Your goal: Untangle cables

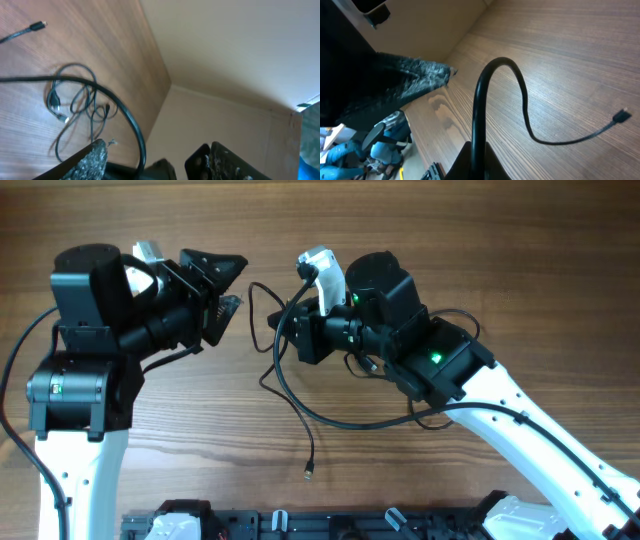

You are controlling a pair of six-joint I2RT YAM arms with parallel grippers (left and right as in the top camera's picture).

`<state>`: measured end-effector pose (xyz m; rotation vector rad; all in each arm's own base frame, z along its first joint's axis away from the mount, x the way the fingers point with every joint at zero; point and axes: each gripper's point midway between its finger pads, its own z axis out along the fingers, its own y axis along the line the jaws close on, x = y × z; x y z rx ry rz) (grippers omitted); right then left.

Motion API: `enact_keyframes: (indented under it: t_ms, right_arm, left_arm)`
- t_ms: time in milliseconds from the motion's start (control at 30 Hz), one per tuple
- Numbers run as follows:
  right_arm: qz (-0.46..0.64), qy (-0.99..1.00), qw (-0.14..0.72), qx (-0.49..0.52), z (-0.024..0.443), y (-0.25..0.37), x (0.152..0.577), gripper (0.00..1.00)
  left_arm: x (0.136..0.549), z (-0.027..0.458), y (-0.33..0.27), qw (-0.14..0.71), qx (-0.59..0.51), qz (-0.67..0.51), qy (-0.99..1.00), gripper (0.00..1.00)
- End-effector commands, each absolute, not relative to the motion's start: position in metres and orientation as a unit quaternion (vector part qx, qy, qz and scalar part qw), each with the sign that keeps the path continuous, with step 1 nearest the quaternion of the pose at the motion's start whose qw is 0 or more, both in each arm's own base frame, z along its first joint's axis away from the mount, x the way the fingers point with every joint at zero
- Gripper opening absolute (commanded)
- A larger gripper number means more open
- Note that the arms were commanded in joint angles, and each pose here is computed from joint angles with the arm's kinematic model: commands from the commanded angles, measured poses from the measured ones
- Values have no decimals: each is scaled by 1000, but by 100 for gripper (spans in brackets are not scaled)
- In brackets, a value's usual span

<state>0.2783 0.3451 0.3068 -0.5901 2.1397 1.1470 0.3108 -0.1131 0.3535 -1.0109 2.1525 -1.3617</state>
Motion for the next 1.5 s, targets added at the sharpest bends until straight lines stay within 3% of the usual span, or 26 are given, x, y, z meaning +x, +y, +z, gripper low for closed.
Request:
enact_keyframes:
  t_ms: [0, 300, 533, 667, 767, 933, 1000, 1033, 1133, 1267, 1467]
  right_arm:
    - [442, 813, 319, -204, 311, 345, 284, 4]
    - [455, 807, 309, -213, 313, 348, 278, 4]
    - [452, 811, 305, -213, 310, 347, 277, 4]
    - [454, 810, 303, -215, 310, 348, 276, 4]
    - [454, 809, 303, -215, 311, 348, 276, 4]
    - [454, 809, 303, -215, 311, 348, 276, 4]
    - [454, 810, 303, -215, 310, 347, 276, 5]
    - [454, 810, 303, -215, 310, 347, 276, 10]
    - [438, 821, 303, -204, 304, 343, 279, 58]
    - [400, 848, 296, -183, 286, 331, 284, 99]
    - [399, 849, 300, -172, 293, 320, 286, 100]
  left_arm:
    - [301, 352, -124, 164, -359, -499, 771, 65]
    - [310, 327, -147, 108, -362, -486, 788, 49]
    - [320, 327, -154, 114, -350, -493, 789, 46]
    - [321, 328, -154, 115, -348, -494, 788, 32]
    - [320, 328, -156, 114, -346, -495, 789, 28]
    - [320, 328, -156, 114, -345, -494, 789, 4]
    - [324, 325, -152, 133, -339, -484, 796, 4]
    - [327, 323, -148, 154, -331, -471, 803, 4]
    - [338, 310, -126, 228, -308, -401, 832, 4]
    - [345, 297, -97, 274, -338, -325, 840, 4]
    - [363, 313, -79, 330, -320, -320, 828, 4]
